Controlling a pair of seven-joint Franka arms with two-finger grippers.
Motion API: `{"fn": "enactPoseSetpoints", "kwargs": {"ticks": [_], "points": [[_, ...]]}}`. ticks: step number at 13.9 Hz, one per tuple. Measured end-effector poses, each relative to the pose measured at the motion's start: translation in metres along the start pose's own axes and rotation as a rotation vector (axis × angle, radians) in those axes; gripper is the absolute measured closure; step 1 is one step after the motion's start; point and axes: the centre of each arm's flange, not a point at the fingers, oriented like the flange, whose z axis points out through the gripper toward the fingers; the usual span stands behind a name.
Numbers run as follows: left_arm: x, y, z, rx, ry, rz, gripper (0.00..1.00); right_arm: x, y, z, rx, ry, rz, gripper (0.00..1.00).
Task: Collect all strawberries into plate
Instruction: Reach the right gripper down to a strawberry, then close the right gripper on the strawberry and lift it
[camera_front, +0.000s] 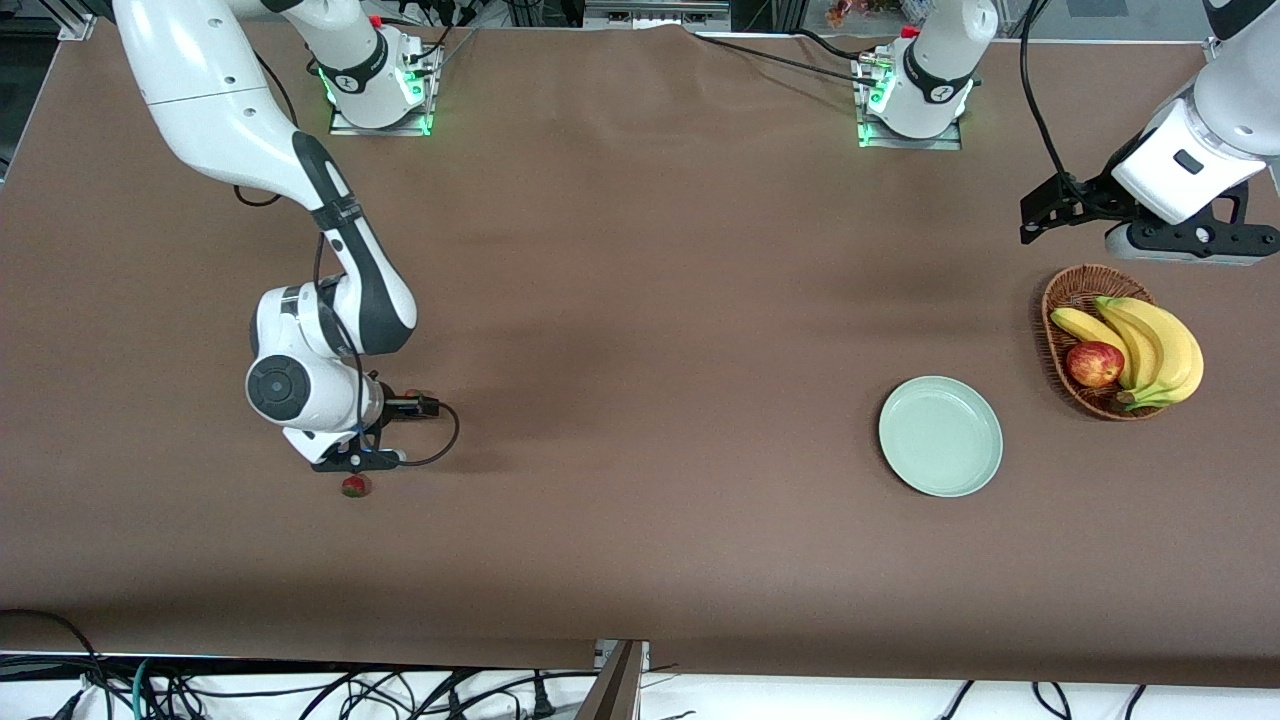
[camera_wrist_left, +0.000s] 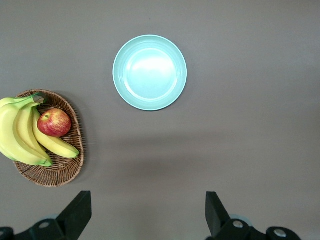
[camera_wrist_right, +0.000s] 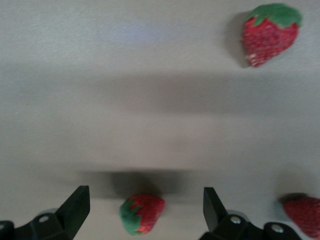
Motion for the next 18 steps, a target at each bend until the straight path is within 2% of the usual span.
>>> {"fn": "enactPoseSetpoints", "kwargs": {"ticks": [3, 4, 5, 9, 15, 18], "points": [[0.0, 0.0, 0.0, 0.0, -0.001, 0.0, 0.0, -0.003, -0.007, 0.002, -0.002, -0.005, -0.005, 0.0], [0.0, 0.0, 0.0, 0.0, -0.002, 0.0, 0.0, -0.004, -0.006, 0.004, -0.004, -0.009, -0.004, 0.07], [0.0, 0.0, 0.0, 0.0, -0.002, 0.0, 0.0, -0.004, -0.004, 0.006, -0.005, -0.013, -0.001, 0.23], [0.0, 0.0, 0.0, 0.0, -0.001, 0.0, 0.0, -0.005, 0.0, 0.006, -0.006, -0.015, 0.004, 0.65], [0.0, 0.0, 0.0, 0.0, -0.002, 0.0, 0.0, -0.004, -0.002, 0.005, -0.005, -0.011, 0.002, 0.67], [0.0, 0.0, 0.0, 0.0, -0.003, 0.0, 0.0, 0.001, -0.012, -0.008, 0.005, 0.021, -0.009, 0.67]]}}
